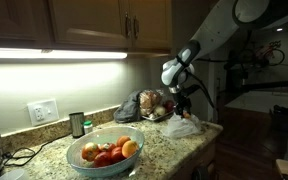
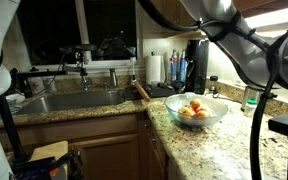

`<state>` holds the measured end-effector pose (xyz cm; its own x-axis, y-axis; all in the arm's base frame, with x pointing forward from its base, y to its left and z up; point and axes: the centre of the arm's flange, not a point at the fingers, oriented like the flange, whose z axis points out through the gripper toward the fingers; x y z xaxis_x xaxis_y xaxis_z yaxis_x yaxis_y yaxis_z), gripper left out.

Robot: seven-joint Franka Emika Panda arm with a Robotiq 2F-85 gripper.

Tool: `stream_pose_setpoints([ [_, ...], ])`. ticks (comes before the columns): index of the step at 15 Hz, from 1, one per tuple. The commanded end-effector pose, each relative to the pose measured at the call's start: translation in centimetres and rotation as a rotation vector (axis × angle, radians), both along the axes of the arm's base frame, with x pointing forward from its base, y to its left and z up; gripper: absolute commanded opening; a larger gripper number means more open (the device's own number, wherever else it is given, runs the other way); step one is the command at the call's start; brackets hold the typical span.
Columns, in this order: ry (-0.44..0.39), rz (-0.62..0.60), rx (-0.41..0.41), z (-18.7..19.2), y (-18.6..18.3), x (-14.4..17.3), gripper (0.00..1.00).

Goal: Move the peach from the bag to the bowl

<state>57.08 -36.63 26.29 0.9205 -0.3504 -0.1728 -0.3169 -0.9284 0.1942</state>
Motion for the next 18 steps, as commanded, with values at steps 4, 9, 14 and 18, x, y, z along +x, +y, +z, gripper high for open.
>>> stream_pose_setpoints([
  [4, -0.025, -0.017, -0.015, 4.0, 1.3, -1.2, 0.42],
  [9, -0.033, -0.019, -0.051, 5.4, 2.1, -1.2, 0.42],
  [14, -0.016, -0.034, -0.101, 5.9, 2.1, -1.7, 0.42],
  [18, -0.011, -0.045, -0.146, 6.8, 2.1, -2.2, 0.42],
])
